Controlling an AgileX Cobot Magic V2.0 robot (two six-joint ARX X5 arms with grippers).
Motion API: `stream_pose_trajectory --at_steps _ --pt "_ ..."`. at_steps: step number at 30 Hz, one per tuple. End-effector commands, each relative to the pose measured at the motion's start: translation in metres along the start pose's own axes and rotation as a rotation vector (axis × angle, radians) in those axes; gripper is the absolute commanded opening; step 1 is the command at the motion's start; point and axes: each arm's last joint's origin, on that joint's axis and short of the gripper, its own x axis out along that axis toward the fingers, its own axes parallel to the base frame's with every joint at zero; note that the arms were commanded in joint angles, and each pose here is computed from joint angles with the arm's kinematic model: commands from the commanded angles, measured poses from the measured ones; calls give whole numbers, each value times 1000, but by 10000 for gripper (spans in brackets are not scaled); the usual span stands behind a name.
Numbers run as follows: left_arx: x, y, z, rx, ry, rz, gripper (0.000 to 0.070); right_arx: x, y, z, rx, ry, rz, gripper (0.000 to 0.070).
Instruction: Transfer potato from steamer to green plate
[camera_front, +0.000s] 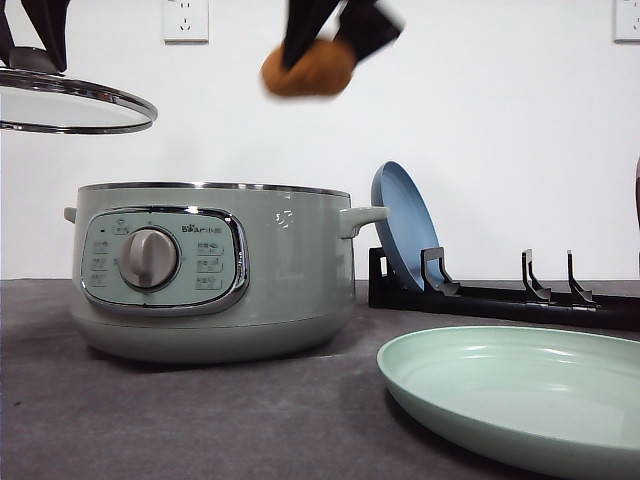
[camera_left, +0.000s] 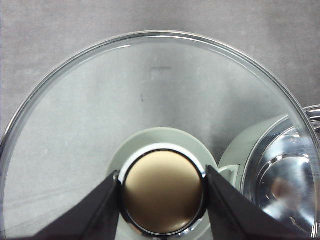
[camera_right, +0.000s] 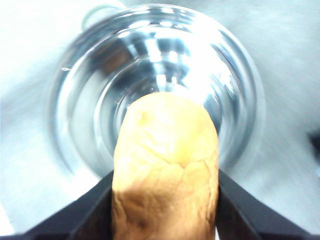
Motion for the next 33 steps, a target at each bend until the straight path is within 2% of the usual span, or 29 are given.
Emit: stream_pose_trajectory --at_steps 1,4,8,12,16,19,23,28,33 --pt "-19 0 7 0 -95 4 0 -18 7 -2 2 -24 -4 174" --pt "-19 0 8 0 -96 4 0 -54 15 -18 4 -51 -47 174" --pt "-19 0 8 0 -95 4 0 -84 25 -49 19 -27 -134 174" --pt "-19 0 7 0 -94 4 0 -98 33 -85 33 -10 -141 174" --pt "-19 0 7 1 -93 4 0 -98 41 -122 38 -3 -134 174" --pt "-19 0 7 0 -93 4 0 -89 45 -149 69 -5 -111 174" --pt "-19 0 7 0 -89 4 0 -67 45 -182 148 -13 -95 174" --pt "-19 -1 7 1 -87 2 0 -24 37 -216 261 9 -92 174" --pt "-19 -4 7 9 -88 -5 0 23 27 -244 341 10 -93 174"
